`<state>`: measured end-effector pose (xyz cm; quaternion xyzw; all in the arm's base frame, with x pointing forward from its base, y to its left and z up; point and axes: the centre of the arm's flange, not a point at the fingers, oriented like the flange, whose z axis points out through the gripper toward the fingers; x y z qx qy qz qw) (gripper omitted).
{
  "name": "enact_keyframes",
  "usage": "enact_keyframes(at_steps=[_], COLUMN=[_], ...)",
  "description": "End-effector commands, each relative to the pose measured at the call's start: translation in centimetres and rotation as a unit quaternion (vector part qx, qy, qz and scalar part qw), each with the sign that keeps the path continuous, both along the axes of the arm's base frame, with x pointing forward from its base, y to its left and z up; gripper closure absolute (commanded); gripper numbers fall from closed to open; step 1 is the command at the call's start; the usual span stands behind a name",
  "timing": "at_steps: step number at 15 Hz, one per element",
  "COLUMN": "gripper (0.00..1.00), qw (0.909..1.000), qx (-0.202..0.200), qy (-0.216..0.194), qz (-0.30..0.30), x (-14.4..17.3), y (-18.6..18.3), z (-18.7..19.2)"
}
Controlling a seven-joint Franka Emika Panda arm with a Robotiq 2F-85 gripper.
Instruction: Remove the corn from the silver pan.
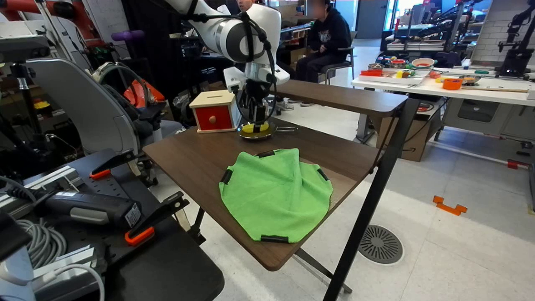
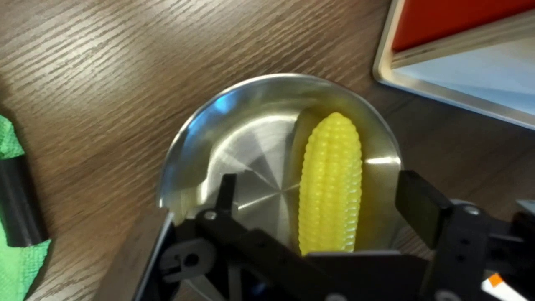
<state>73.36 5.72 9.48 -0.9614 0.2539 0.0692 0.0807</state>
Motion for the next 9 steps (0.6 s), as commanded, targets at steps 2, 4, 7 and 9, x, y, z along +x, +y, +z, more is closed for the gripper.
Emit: enact_keyframes(at_steps=[2, 4, 7, 9], gripper=[0.36, 0.53, 0.75, 0.89], qw=[1.0, 0.9999, 0.9999, 0.9999], qx=[0.009, 0.011, 0.011, 0.012], qy=[0.002, 0.0, -0.001, -0.005], qz=[0.002, 0.001, 0.0, -0.001], x=[1.95, 1.89, 1.84, 1.68], y=[0.55, 0.43, 0.36, 0.15], z=[-0.5, -0.68, -0.97, -0.47])
